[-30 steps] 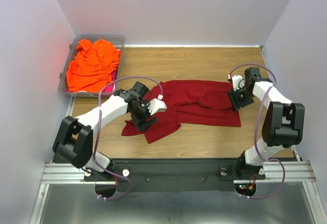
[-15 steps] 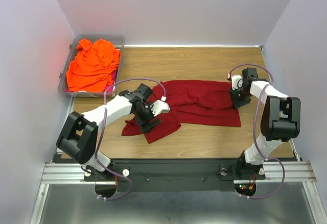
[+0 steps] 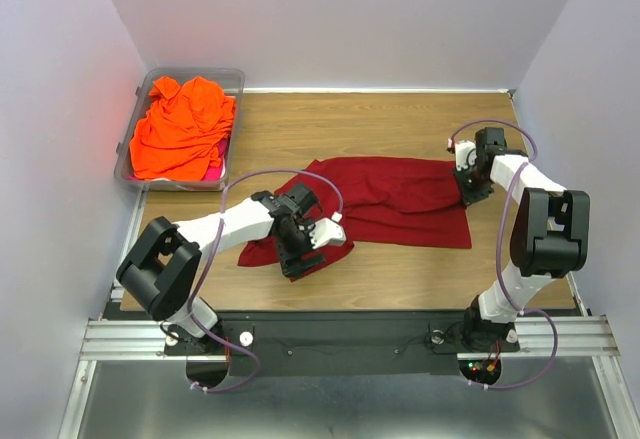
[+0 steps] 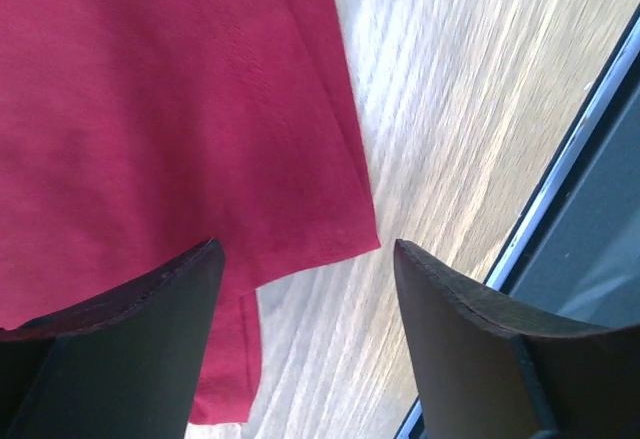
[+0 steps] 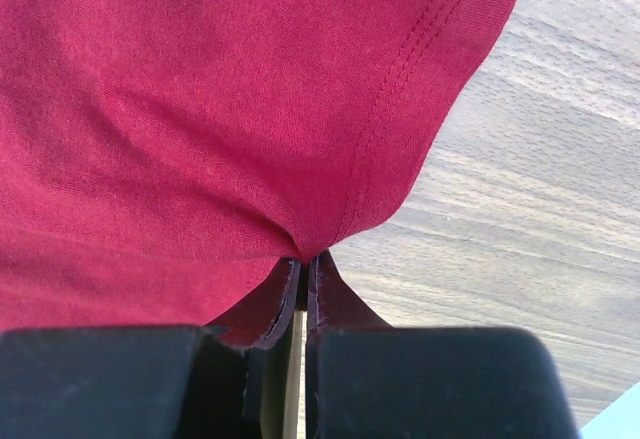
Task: Fold and stack the t-shirts
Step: Flatten the tshirt out
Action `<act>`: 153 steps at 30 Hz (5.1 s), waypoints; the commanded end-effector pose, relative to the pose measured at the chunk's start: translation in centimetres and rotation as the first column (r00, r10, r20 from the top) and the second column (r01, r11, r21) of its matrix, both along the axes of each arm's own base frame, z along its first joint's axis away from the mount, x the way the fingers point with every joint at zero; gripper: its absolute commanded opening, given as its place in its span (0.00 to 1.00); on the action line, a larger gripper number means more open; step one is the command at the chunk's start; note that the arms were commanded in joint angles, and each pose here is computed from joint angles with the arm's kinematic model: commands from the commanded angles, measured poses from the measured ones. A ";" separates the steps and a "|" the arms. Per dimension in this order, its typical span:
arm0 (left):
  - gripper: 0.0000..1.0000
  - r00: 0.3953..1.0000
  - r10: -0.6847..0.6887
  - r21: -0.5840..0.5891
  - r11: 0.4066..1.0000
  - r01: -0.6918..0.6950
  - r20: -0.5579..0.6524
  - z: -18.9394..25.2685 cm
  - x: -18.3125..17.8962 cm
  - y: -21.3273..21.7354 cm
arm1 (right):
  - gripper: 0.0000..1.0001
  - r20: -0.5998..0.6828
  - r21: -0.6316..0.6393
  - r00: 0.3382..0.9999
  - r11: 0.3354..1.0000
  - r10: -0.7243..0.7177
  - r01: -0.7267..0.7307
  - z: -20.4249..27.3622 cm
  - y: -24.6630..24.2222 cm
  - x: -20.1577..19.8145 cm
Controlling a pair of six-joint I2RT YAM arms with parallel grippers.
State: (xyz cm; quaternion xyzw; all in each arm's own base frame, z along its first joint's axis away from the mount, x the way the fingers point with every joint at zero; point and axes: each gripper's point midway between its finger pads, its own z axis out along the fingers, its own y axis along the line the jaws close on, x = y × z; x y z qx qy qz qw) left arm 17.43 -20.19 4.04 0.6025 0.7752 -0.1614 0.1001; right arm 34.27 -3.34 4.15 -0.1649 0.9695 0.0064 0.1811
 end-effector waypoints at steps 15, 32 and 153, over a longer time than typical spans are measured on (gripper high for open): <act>0.39 0.997 -0.077 0.175 0.981 0.079 -0.021 -5.1 -2.9 2.2 | 0.01 0.071 -0.025 0.997 1.000 0.019 -0.017 3.5 -0.1 1.4; 0.27 0.997 -0.068 0.080 0.995 0.066 0.026 -0.1 -2.1 1.3 | 0.00 0.086 -0.033 0.996 0.999 0.021 -0.019 4.7 -0.2 1.3; 0.00 -0.082 0.676 -0.653 0.665 -0.362 0.733 43.3 18.0 17.0 | 0.01 0.743 -0.365 0.640 0.920 0.196 0.143 35.6 -5.3 8.4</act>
